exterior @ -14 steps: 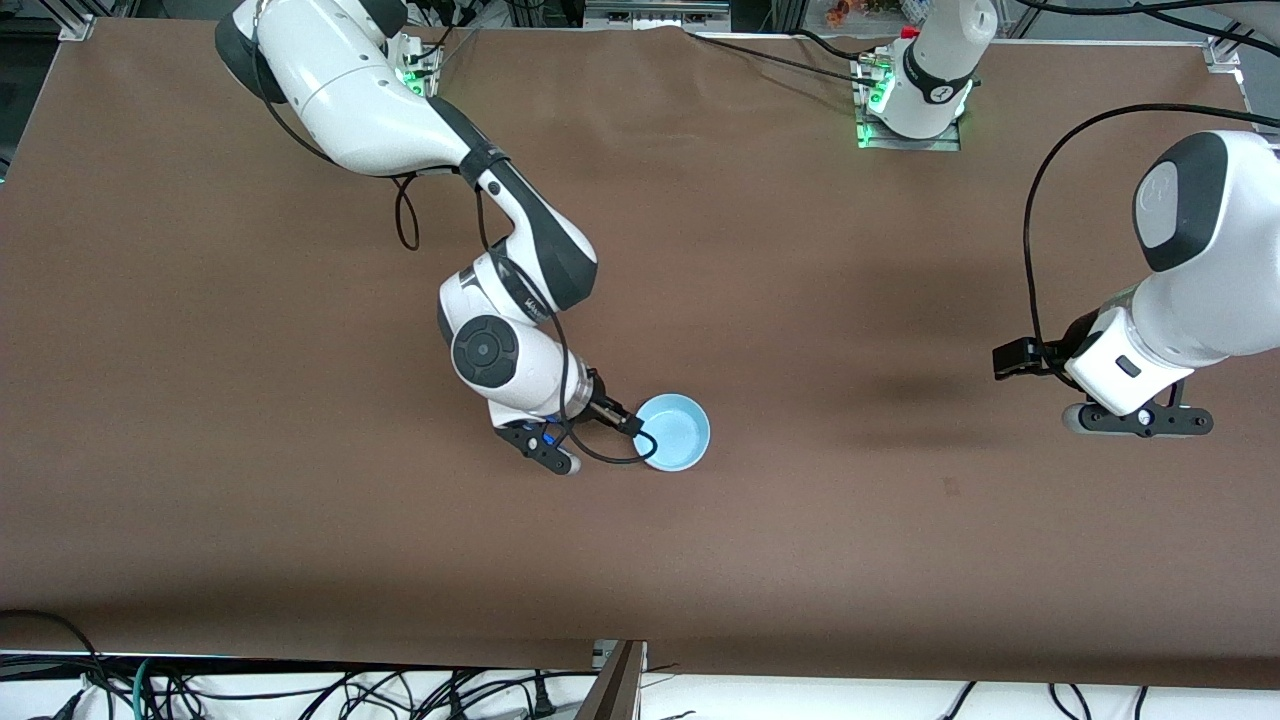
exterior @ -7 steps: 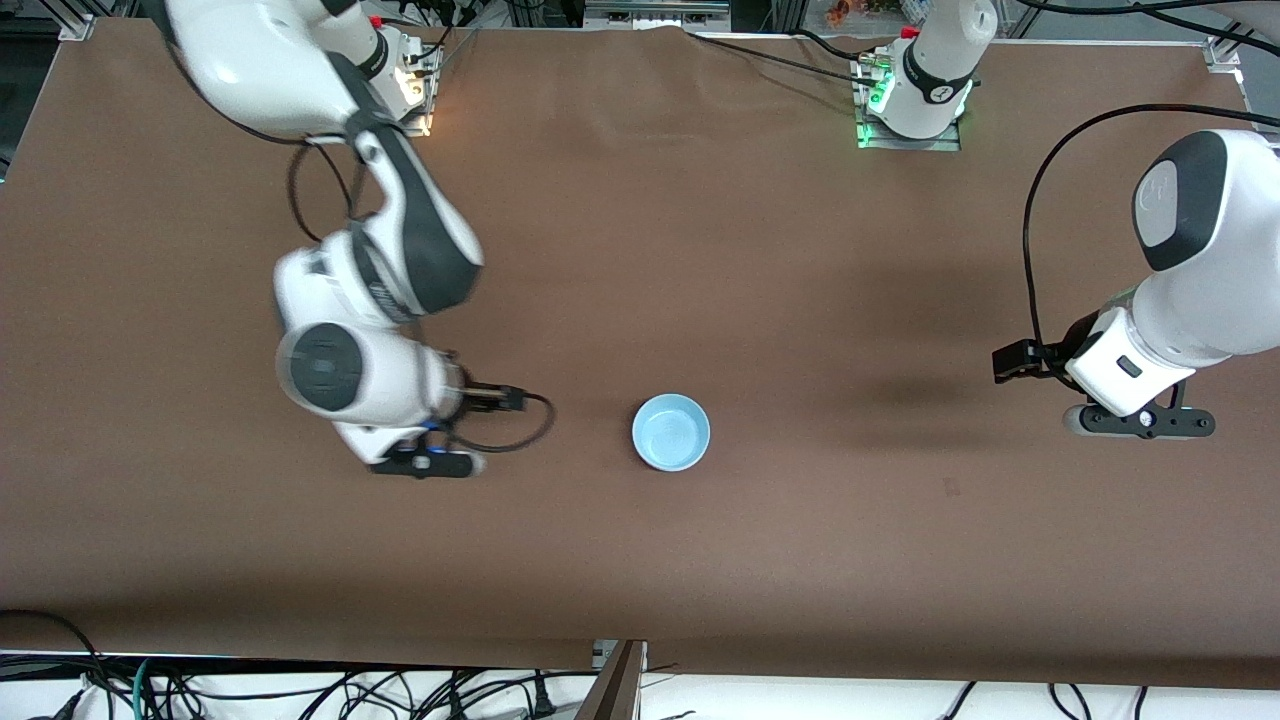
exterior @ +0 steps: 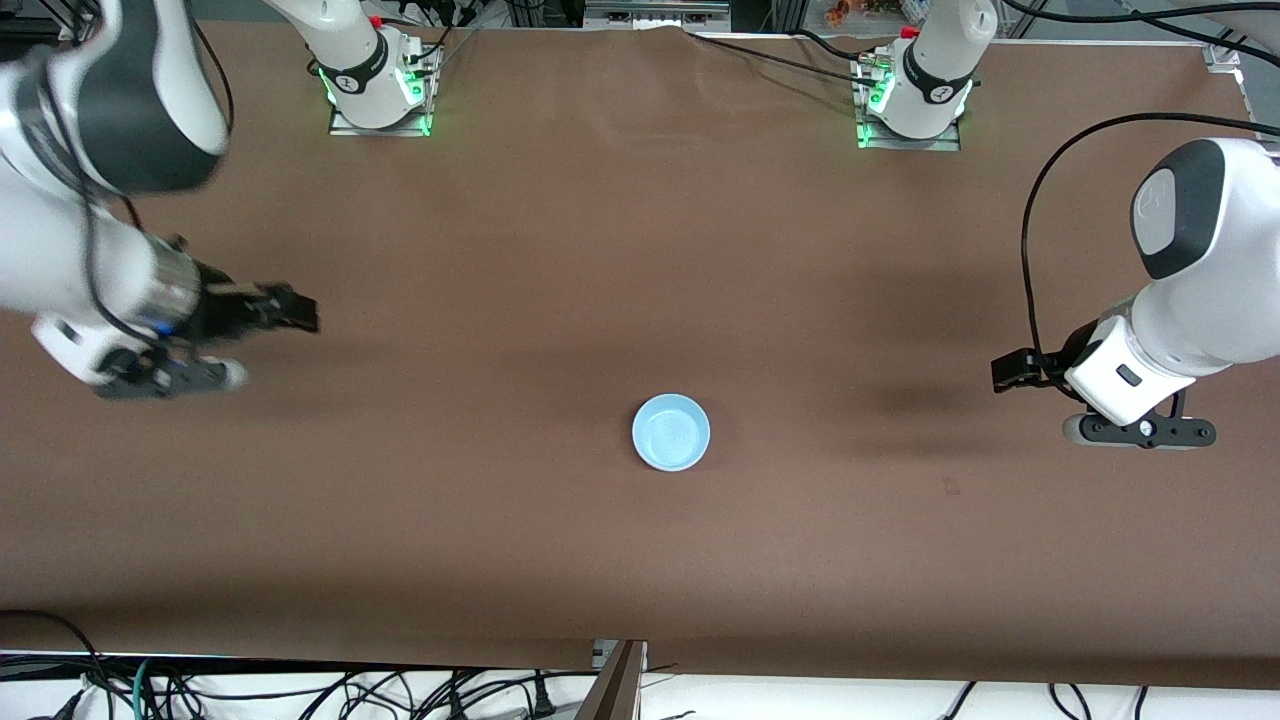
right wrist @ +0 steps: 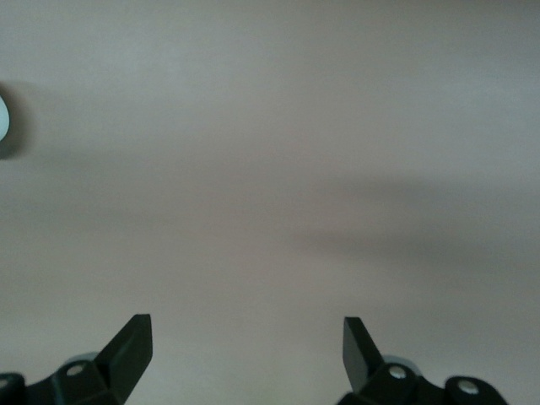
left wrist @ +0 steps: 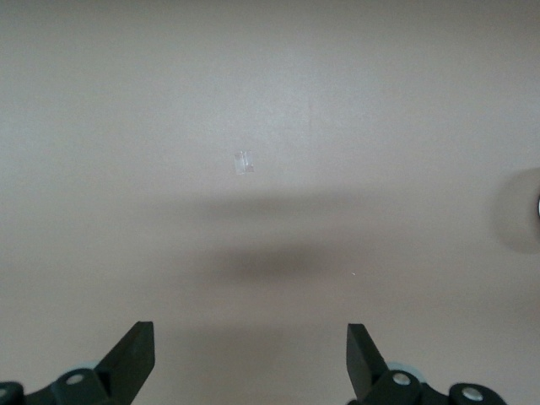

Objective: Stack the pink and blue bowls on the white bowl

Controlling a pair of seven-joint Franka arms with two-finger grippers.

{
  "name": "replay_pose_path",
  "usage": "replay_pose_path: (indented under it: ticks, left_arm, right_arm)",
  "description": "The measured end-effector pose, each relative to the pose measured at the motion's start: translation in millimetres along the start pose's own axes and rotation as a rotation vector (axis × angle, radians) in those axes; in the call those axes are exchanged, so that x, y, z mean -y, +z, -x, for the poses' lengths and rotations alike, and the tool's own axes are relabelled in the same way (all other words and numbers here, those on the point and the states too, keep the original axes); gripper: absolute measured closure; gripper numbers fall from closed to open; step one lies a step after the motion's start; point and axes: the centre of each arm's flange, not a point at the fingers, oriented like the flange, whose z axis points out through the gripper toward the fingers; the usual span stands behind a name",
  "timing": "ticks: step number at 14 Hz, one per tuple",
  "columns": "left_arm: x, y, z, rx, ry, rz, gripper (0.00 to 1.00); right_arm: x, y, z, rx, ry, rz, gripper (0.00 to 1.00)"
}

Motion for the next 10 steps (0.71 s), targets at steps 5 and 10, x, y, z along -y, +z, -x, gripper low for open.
replay_pose_path:
  ticks: [5, 10]
  left_arm:
    - [0, 1, -2, 0.000, 0.000, 0.000, 0.00]
    - [0, 1, -2, -0.001, 0.000, 0.000, 0.00]
  right_arm:
    - [-41, -72, 65, -0.069, 0.059, 0.054, 0.00]
    - [-45, -57, 72, 0.012, 0.036, 0.071, 0.00]
